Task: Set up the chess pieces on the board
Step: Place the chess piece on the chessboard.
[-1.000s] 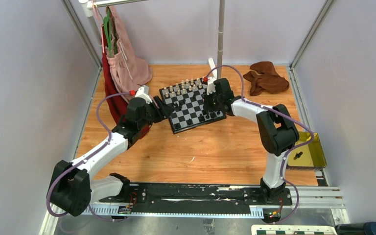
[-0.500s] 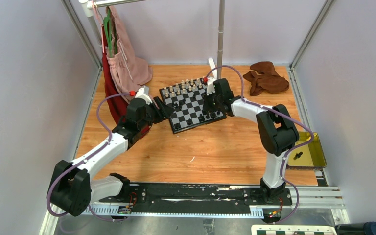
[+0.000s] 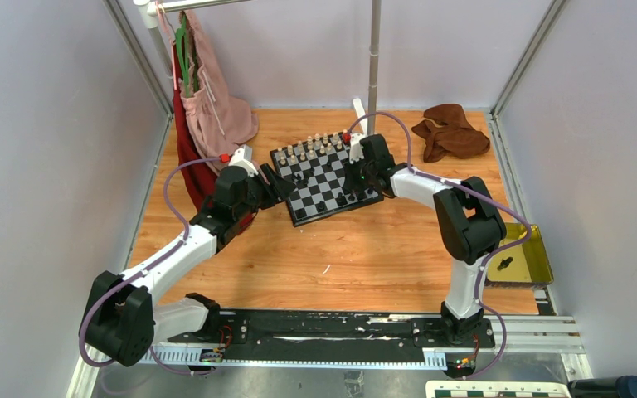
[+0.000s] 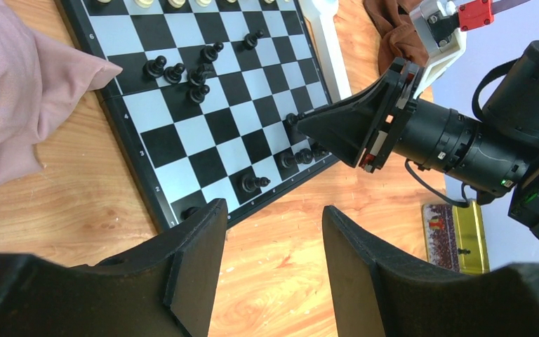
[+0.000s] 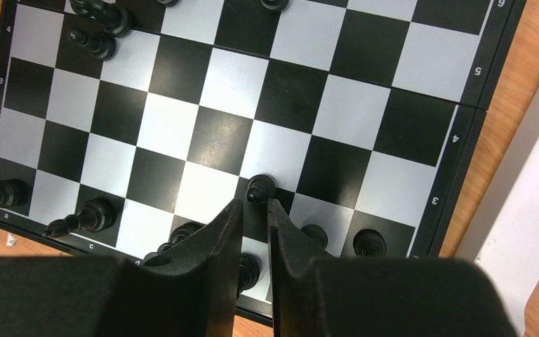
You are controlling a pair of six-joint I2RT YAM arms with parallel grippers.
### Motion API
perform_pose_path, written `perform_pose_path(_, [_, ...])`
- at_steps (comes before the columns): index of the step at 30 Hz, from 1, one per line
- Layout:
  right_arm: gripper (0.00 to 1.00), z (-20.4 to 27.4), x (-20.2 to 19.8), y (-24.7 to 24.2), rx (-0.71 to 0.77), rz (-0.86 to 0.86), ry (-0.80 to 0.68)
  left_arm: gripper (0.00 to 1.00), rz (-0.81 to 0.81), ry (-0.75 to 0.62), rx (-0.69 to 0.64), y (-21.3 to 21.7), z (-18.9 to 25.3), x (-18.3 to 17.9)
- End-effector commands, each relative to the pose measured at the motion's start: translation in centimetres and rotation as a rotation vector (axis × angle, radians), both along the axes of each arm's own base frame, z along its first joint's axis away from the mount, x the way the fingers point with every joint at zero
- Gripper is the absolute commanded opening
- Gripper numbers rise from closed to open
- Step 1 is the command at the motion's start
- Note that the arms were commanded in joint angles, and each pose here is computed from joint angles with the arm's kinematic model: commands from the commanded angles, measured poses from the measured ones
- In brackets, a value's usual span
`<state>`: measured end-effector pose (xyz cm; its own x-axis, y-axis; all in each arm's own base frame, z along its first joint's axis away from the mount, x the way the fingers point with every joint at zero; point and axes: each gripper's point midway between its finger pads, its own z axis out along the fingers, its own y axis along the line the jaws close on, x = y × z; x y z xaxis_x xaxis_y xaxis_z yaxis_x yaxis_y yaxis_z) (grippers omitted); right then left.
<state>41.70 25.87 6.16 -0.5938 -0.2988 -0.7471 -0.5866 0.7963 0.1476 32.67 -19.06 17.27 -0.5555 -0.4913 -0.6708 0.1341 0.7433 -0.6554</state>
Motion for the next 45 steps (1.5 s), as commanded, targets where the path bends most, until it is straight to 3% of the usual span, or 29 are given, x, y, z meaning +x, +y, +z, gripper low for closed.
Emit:
perform_pose_path(1, [0.24, -0.5, -0.4, 0.2, -0.032, 0.0, 0.015, 0.58, -0.008, -0.032, -0.005, 0.0, 0.9, 0.2])
perform_pose_path(26, [0.23, -0.2, 0.7, 1.1, -0.061, 0.019, 0.018, 0.58, -0.013, -0.028, 0.009, -0.1, 0.7, 0.8])
perform_pose_path(38, [0.09, -0.7, 0.9, 0.6, -0.096, 0.02, 0.01, 0.58, -0.012, -0.021, 0.013, -0.1, 0.4, 0.9])
perform_pose_path(45, [0.07, -0.4, 0.7, 0.2, -0.106, 0.012, 0.002, 0.58, -0.017, -0.021, 0.01, -0.1, 0.5, 0.8])
